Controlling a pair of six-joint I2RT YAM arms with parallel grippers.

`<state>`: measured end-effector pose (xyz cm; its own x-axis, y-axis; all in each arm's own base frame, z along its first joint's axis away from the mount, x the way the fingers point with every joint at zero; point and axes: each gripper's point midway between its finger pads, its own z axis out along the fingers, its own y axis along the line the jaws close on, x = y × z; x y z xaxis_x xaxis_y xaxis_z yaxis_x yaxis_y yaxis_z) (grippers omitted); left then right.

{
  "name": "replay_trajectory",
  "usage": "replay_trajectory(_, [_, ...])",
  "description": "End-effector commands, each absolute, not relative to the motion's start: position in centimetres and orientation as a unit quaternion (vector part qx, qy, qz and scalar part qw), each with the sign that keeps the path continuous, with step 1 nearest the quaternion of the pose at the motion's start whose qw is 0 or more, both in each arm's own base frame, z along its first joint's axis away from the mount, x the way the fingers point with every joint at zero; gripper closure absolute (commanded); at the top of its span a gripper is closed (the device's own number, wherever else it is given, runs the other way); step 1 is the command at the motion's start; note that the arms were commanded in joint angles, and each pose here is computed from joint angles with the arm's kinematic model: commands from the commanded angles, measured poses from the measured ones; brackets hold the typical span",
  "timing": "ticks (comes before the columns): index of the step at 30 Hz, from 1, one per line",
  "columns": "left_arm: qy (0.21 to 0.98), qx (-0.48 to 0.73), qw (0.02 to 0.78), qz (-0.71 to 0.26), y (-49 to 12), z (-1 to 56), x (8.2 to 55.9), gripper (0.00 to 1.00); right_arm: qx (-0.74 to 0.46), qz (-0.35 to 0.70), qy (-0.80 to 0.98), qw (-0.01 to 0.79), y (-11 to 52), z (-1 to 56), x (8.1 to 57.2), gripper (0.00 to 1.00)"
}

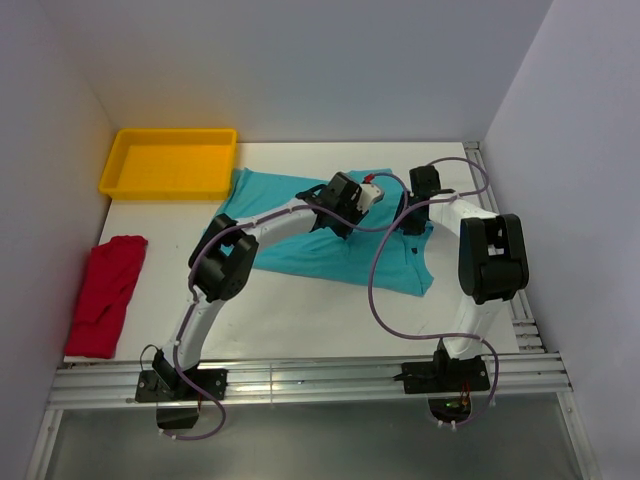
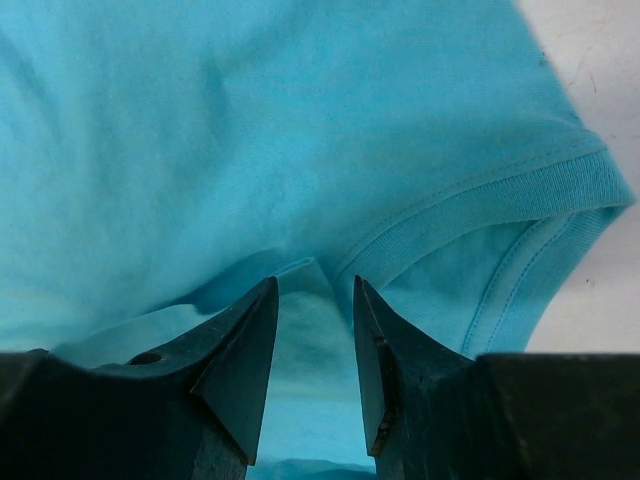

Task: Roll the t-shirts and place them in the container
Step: Fold the tshirt

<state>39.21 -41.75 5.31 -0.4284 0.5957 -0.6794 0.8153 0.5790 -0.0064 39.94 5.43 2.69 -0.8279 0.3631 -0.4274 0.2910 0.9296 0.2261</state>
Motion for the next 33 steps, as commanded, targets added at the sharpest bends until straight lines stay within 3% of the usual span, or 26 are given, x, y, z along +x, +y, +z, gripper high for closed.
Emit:
replay_trajectory(1, [0.811,0.411,0.376,-0.180,-41.9,10.1,40.5,1.00,0.174,0.087,0.944,0.266,5.4,4.2,41.3,0.56])
replay_trajectory(13, [0.824,0.398,0.366,-0.171,-41.7,8.6,42.0,0.99,0.190,0.091,0.937,0.277,5.0,4.8,41.2,0.58])
replay_trajectory(15, [0.826,0.395,0.359,-0.180,-41.5,8.3,42.2,0.94,0.202,0.091,0.932,0.286,4.3,5.4,41.4,0.58])
replay_trajectory(16, [0.824,0.395,0.363,-0.182,-41.4,8.6,42.3,0.82,0.207,0.091,0.931,0.287,4.1,5.5,41.4,0.58])
replay_trajectory(19, [0.810,0.394,0.390,-0.192,-41.3,10.8,42.8,0.60,0.217,0.097,0.924,0.299,3.6,6.3,41.8,0.58])
replay_trajectory(22, [0.791,0.390,0.431,-0.190,-41.1,14.1,44.0,0.48,0.223,0.109,0.918,0.309,3.7,6.8,42.5,0.58])
replay_trajectory(29, [0.812,0.317,0.470,-0.138,-35.8,17.2,50.9,0.44,0.232,0.127,0.911,0.315,3.9,8.0,45.4,0.57])
replay_trajectory(33, [0.847,0.262,0.455,-0.090,-27.6,14.9,56.4,0.44,0.227,0.141,0.905,0.331,4.2,9.4,47.5,0.57])
